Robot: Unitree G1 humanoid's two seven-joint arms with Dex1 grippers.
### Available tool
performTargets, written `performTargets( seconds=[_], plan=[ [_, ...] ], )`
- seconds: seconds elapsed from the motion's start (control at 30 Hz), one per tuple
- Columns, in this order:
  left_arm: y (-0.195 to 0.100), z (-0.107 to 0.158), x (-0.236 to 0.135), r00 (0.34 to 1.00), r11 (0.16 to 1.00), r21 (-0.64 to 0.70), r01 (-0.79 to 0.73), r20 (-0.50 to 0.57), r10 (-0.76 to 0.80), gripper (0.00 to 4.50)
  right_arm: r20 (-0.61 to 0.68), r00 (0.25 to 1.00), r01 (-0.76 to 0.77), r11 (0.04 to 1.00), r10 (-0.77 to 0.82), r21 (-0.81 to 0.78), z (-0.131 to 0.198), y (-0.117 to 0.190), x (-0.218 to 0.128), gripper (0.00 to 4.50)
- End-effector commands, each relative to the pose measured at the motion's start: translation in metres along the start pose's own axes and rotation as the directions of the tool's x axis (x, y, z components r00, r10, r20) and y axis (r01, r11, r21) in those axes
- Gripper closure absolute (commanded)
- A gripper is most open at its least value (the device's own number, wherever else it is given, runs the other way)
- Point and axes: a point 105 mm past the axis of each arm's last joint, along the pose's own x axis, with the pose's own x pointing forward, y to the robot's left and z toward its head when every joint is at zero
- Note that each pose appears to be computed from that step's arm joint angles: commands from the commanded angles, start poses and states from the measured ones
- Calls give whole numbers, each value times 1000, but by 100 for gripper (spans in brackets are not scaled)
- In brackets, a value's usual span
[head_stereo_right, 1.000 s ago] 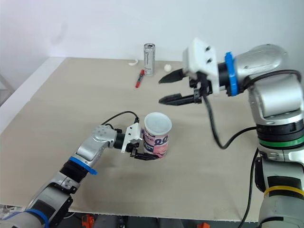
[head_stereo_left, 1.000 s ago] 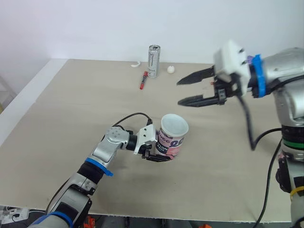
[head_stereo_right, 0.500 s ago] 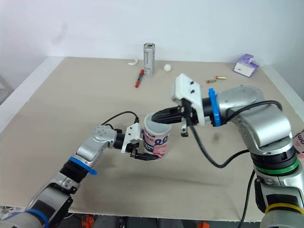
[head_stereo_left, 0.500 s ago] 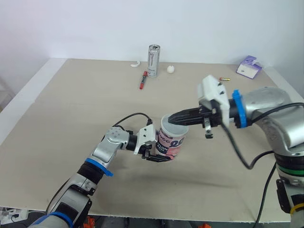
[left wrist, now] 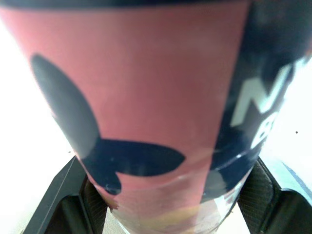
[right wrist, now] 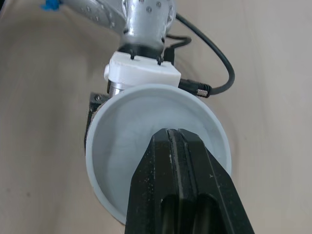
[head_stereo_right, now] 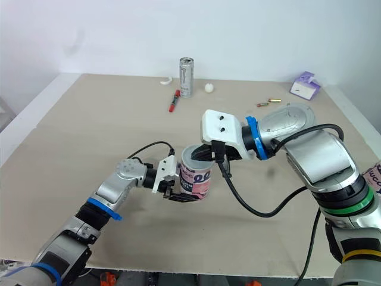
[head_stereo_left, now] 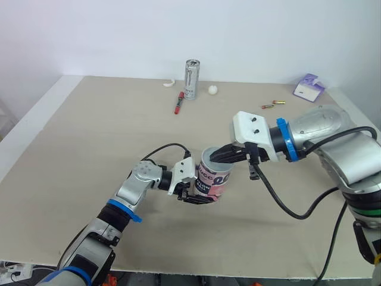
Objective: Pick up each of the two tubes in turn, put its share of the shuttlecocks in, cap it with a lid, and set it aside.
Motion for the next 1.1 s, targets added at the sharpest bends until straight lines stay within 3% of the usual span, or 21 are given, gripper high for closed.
performTargets(
  seconds=[0.03, 0.2, 0.37, 0.43, 0.57, 0.6, 0.67, 0.73, 0.87, 0.9, 0.93, 1.1],
  plan=[
    [0, -15, -6, 999, 999, -48, -23, -45, 21, 139, -24, 996, -77, 984, 82, 161, -22, 12, 13, 435],
    [2, -14, -10, 998, 999, -37, -35, -44, 34, 139, 248, 958, 71, 955, -146, 290, 11, -22, -47, 435],
    [6, -12, -14, 998, 999, -18, -51, -44, 50, 139, 399, 840, 201, 894, -367, 400, 10, -17, -117, 435],
    [6, -11, -15, 998, 999, -12, -52, -37, 52, 139, 410, 804, 232, 862, -431, 451, -1, -9, -125, 435],
    [4, -4, -14, 999, 999, 3, -38, -3, 38, 139, 278, 829, 298, 803, -486, 516, -59, 24, -101, 435],
    [3, -1, -14, 1000, 1000, 6, -29, 11, 29, 139, 243, 854, 295, 814, -459, 501, -73, 37, -89, 412],
    [1, 3, -14, 999, 1000, 27, -8, 33, 7, 66, 200, 889, 278, 833, -412, 479, -97, 59, -65, 358],
    [1, 6, -14, 999, 999, 52, 2, 43, -4, 0, 202, 900, 262, 851, -386, 454, -108, 70, -52, 266],
    [2, 13, -16, 997, 998, 68, 4, 73, -9, 0, 235, 893, 261, 868, -383, 422, -115, 72, -36, 67],
    [3, 14, -17, 997, 997, 75, 2, 77, -7, 0, 253, 889, 253, 868, -383, 427, -115, 70, -31, 53],
    [3, 15, -18, 997, 997, 83, 0, 79, -6, 0, 268, 883, 251, 870, -386, 425, -114, 68, -25, 10],
    [4, 18, -25, 996, 995, 103, -8, 93, -1, 0, 321, 878, 206, 886, -355, 416, -107, 62, -4, 4]
  ],
)
